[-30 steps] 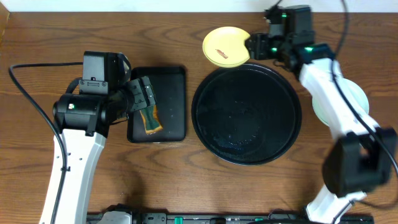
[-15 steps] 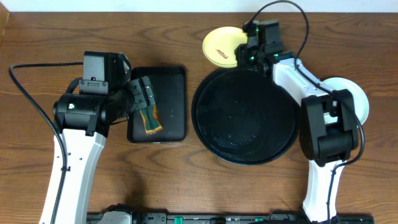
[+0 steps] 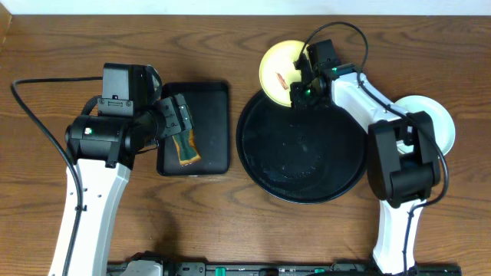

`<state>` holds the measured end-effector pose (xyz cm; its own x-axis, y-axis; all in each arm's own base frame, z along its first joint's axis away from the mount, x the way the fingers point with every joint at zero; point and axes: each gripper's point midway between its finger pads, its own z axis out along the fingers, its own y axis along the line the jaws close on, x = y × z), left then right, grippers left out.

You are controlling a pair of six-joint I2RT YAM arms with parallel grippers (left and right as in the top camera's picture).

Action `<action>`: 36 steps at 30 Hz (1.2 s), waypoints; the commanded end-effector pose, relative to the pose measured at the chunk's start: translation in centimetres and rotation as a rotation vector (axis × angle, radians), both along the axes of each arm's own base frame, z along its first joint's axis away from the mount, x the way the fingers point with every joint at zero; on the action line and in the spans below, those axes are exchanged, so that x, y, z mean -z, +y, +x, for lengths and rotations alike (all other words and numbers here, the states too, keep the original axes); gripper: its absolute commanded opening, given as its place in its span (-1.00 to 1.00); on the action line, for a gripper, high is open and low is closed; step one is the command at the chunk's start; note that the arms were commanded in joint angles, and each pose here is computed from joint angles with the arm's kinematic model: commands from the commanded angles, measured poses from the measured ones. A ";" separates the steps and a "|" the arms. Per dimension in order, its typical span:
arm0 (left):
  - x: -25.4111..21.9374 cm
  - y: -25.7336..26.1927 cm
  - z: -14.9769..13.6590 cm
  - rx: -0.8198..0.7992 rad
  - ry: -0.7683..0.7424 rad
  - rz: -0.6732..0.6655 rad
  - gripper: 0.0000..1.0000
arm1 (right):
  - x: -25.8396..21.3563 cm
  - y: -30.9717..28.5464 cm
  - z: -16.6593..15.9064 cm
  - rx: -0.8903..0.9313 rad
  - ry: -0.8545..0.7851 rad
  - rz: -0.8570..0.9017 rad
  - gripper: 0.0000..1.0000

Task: Clean dirty plates on tray and stack at the side
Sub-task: 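Move the right gripper to the yellow plate rim and grasp it, then slide the yellow plate to the center of the round tray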

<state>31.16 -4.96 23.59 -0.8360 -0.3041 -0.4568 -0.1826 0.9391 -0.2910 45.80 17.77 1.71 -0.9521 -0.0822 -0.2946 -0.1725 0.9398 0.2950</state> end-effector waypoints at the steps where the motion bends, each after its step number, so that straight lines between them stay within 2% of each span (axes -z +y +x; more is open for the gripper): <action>1: -0.7 0.0 0.1 0.015 -0.020 0.000 0.72 | -4.0 0.3 -0.9 0.038 -0.010 0.005 -0.97; 6: -0.7 0.0 0.1 0.015 -0.020 0.000 0.72 | -6.5 -0.2 -4.2 0.044 0.065 -0.014 -0.97; 8: -0.7 0.0 0.1 0.015 -0.020 0.000 0.72 | -8.0 -0.3 -4.2 0.045 0.034 -0.009 -0.87; 11: -0.7 0.0 0.1 0.015 -0.020 0.000 0.72 | -10.1 -2.0 -2.4 0.091 -0.073 -0.047 -0.41; 13: -0.7 0.0 0.1 0.015 -0.020 0.000 0.72 | -10.8 -3.4 -0.9 0.132 -0.134 -0.066 -0.26; 17: -0.7 0.0 0.1 0.015 -0.019 0.000 0.72 | -10.5 -5.9 2.0 0.144 -0.210 -0.077 -0.16; 20: -0.7 0.0 0.1 0.015 -0.020 0.000 0.72 | -8.6 -7.4 4.2 0.101 -0.257 -0.110 -0.12; 25: -0.7 0.0 0.1 0.015 -0.020 0.000 0.72 | -5.0 -9.0 6.8 0.042 -0.304 -0.150 -0.11; 30: -0.7 0.0 0.1 0.015 -0.020 0.000 0.72 | -3.7 -8.8 7.2 0.016 -0.306 -0.141 -0.09; 33: -0.7 0.0 0.1 0.015 -0.020 0.000 0.72 | -3.6 -8.3 7.0 0.007 -0.301 -0.137 -0.53; 36: -0.7 0.0 0.1 0.015 -0.020 0.000 0.72 | -3.3 -8.2 6.5 0.009 -0.275 -0.137 -0.77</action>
<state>31.16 -4.96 23.61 -0.8356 -0.3042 -0.4574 -0.1824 0.9391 -0.2912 52.52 8.78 4.57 -0.8413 -0.1137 -0.5284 -0.1988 0.9742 0.1068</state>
